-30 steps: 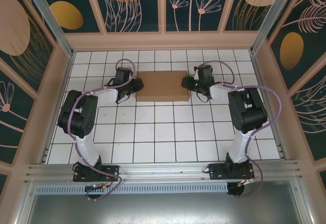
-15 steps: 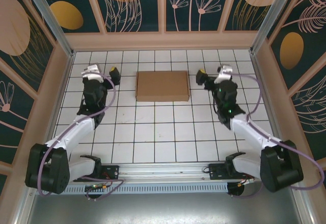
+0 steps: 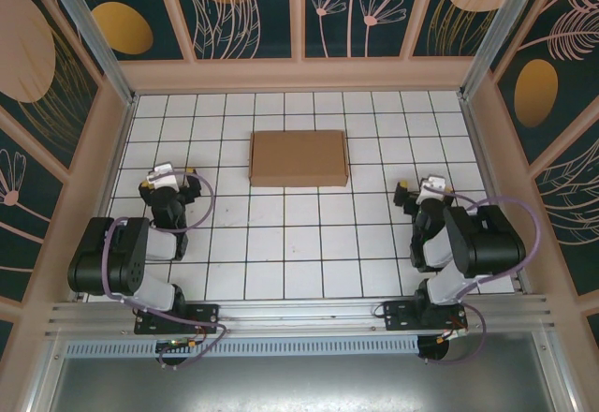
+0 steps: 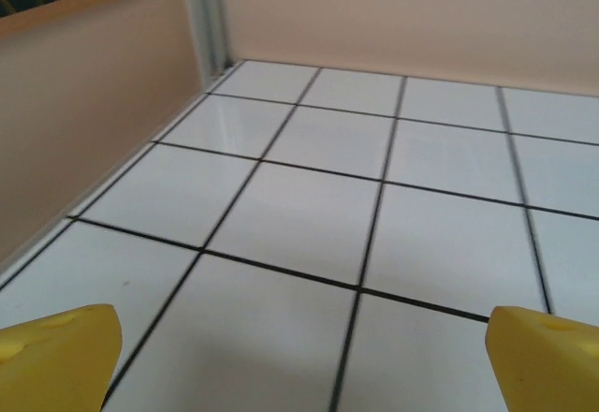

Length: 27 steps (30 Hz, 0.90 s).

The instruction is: Fold the paper box

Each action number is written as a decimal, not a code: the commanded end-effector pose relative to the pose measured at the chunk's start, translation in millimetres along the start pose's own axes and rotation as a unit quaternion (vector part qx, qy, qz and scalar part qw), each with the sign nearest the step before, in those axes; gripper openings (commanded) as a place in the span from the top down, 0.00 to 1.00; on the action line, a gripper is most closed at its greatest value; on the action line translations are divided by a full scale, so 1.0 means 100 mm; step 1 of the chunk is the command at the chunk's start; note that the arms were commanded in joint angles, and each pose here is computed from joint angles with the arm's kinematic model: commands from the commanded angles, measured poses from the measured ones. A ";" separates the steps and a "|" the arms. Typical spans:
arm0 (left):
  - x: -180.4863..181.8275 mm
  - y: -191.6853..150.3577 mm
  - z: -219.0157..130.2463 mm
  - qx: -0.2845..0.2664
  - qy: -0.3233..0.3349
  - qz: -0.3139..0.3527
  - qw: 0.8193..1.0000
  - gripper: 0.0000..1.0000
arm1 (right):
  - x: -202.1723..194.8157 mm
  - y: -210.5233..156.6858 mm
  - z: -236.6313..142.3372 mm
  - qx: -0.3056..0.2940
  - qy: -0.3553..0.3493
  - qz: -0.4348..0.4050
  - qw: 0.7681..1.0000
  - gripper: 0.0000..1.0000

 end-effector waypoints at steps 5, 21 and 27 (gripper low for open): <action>-0.15 0.32 0.04 -0.063 -0.055 -0.007 0.996 0.01 | 0.18 0.54 0.26 -0.053 0.085 0.056 0.993 0.01; -0.14 0.33 0.01 -0.068 -0.055 -0.006 0.996 0.01 | 0.21 0.55 0.23 -0.063 0.076 0.046 0.994 0.01; -0.14 0.33 0.01 -0.068 -0.054 -0.006 0.996 0.01 | 0.21 0.55 0.23 -0.064 0.076 0.045 0.994 0.01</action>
Point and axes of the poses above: each hand's point on the last joint's axis, 136 mm out from that joint toward the fingers, its own z axis out along the fingers, its own x axis along the line the jaws close on, y = z × x, the point moved 2 cm from there along -z, back along the fingers, and after that the axes turned 11 degrees about z, right-handed, at the moved point
